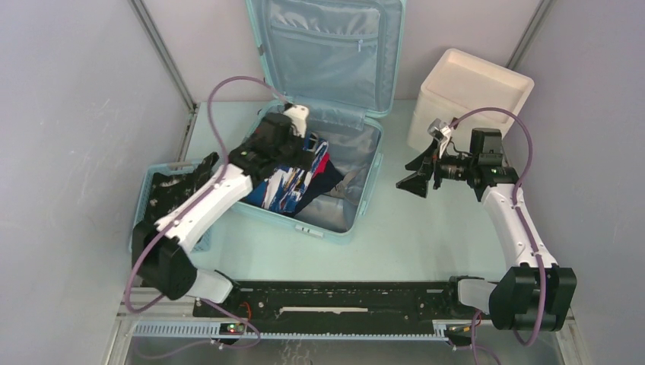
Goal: Open, take out, and arrange the luggage
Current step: Pick up the clothes from the luggage.
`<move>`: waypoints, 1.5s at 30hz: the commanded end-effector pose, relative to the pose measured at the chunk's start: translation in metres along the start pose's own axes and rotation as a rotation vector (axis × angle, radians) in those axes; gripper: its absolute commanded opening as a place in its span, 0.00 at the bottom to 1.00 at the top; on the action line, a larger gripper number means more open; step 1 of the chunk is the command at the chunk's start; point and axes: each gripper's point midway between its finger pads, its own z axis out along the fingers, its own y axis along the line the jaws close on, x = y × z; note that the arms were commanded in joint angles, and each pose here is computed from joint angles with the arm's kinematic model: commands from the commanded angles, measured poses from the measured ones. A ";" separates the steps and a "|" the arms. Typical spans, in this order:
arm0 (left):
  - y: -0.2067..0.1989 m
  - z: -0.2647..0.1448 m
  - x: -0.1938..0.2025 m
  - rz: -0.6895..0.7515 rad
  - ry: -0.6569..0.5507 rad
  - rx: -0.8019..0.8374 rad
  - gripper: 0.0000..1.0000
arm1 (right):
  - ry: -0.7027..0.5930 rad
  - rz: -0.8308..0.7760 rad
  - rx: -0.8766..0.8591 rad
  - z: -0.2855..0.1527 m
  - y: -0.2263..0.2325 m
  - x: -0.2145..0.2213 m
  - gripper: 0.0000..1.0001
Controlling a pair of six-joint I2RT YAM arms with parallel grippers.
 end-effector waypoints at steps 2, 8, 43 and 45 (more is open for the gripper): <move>0.009 0.023 -0.001 0.183 0.081 -0.237 0.86 | 0.008 -0.049 -0.001 0.002 -0.001 -0.003 0.91; 0.009 0.043 0.020 0.228 0.143 -0.312 0.85 | 0.021 -0.045 -0.002 0.005 -0.003 0.002 0.91; -0.001 0.075 0.072 0.426 0.272 -0.549 0.24 | 0.043 -0.026 -0.015 0.011 -0.005 0.009 0.91; -0.001 0.073 0.069 0.427 0.269 -0.545 0.13 | 0.042 -0.025 -0.016 0.011 -0.005 0.009 0.91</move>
